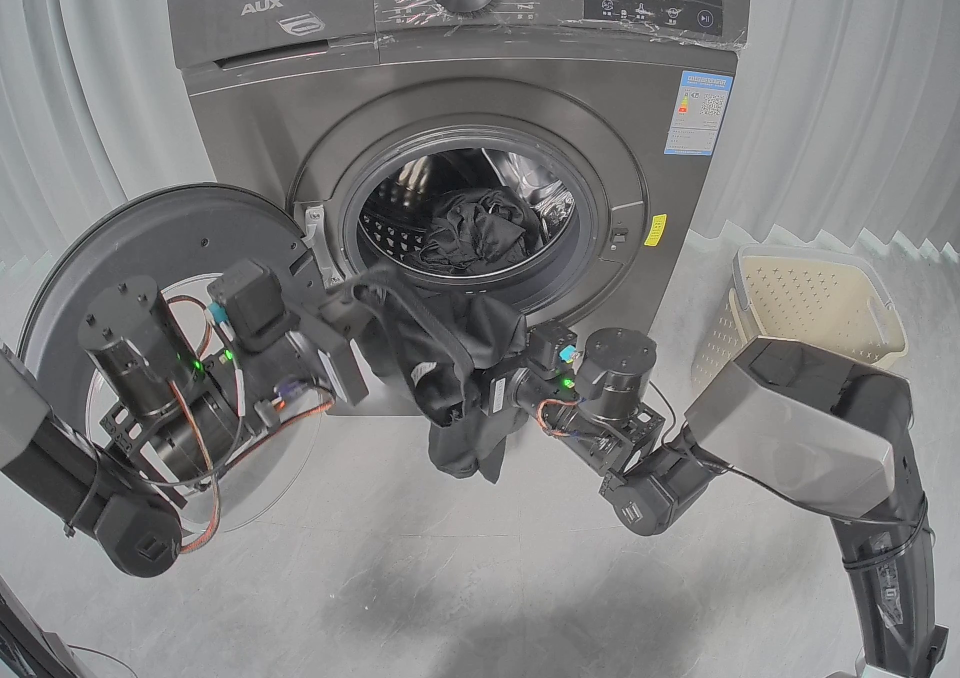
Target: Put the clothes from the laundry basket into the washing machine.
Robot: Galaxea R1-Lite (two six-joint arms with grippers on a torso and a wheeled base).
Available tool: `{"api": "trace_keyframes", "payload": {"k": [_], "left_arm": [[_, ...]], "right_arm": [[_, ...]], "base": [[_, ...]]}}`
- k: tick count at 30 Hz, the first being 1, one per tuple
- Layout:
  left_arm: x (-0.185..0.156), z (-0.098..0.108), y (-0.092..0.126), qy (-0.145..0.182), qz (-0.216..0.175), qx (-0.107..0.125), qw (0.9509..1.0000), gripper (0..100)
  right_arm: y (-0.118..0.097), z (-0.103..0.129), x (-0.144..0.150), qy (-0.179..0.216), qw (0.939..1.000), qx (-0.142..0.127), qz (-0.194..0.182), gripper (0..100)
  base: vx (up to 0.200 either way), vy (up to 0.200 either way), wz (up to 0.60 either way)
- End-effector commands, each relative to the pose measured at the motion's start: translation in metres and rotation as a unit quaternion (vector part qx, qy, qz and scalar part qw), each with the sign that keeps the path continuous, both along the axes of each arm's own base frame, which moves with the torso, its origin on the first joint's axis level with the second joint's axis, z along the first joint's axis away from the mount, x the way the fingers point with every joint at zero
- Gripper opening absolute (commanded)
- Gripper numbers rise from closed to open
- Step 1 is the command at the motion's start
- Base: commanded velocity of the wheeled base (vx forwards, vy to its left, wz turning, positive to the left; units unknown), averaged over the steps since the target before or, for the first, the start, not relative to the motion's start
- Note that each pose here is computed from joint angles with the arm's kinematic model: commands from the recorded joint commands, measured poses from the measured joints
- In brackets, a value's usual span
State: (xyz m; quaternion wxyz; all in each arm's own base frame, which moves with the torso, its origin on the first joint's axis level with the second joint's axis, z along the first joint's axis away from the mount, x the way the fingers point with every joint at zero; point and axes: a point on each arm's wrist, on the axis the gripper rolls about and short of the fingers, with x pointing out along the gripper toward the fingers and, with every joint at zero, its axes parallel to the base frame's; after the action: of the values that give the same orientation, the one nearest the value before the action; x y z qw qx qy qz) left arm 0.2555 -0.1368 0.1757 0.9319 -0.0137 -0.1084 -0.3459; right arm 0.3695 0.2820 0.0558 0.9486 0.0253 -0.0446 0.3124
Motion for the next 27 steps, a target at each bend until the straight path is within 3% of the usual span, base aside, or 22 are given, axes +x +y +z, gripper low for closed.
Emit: {"api": "trace_keyframes", "payload": {"k": [1,11,12,18,23,27], "left_arm": [[-0.002,-0.045,0.003,0.075,0.004,0.045,0.9961,0],[0.008,-0.097,-0.003,0.131,0.005,0.079,0.9881,0],[0.008,-0.100,-0.003,0.136,0.005,0.083,0.9873,100],[0.004,-0.102,-0.003,0.143,0.002,0.087,0.9859,100],[-0.011,-0.113,0.005,0.169,-0.001,0.113,0.9792,100],[-0.014,-0.115,0.006,0.172,-0.004,0.119,0.9779,100]], "right_arm": [[-0.012,0.034,0.002,-0.023,0.9995,0.018,-0.013,0],[-0.012,0.057,0.005,-0.049,0.9974,0.041,-0.034,0],[-0.013,0.059,0.004,-0.051,0.9972,0.042,-0.034,0],[-0.021,0.064,0.008,-0.056,0.9964,0.045,-0.044,0],[-0.046,0.066,0.024,-0.062,0.9942,0.046,-0.075,0],[-0.052,0.075,0.023,-0.072,0.9933,0.052,-0.075,0]], "base": [[0.000,0.000,0.00],[0.000,0.000,0.00],[0.000,0.000,0.00],[0.000,0.000,0.00],[0.000,0.000,0.00],[0.000,0.000,0.00]]}}
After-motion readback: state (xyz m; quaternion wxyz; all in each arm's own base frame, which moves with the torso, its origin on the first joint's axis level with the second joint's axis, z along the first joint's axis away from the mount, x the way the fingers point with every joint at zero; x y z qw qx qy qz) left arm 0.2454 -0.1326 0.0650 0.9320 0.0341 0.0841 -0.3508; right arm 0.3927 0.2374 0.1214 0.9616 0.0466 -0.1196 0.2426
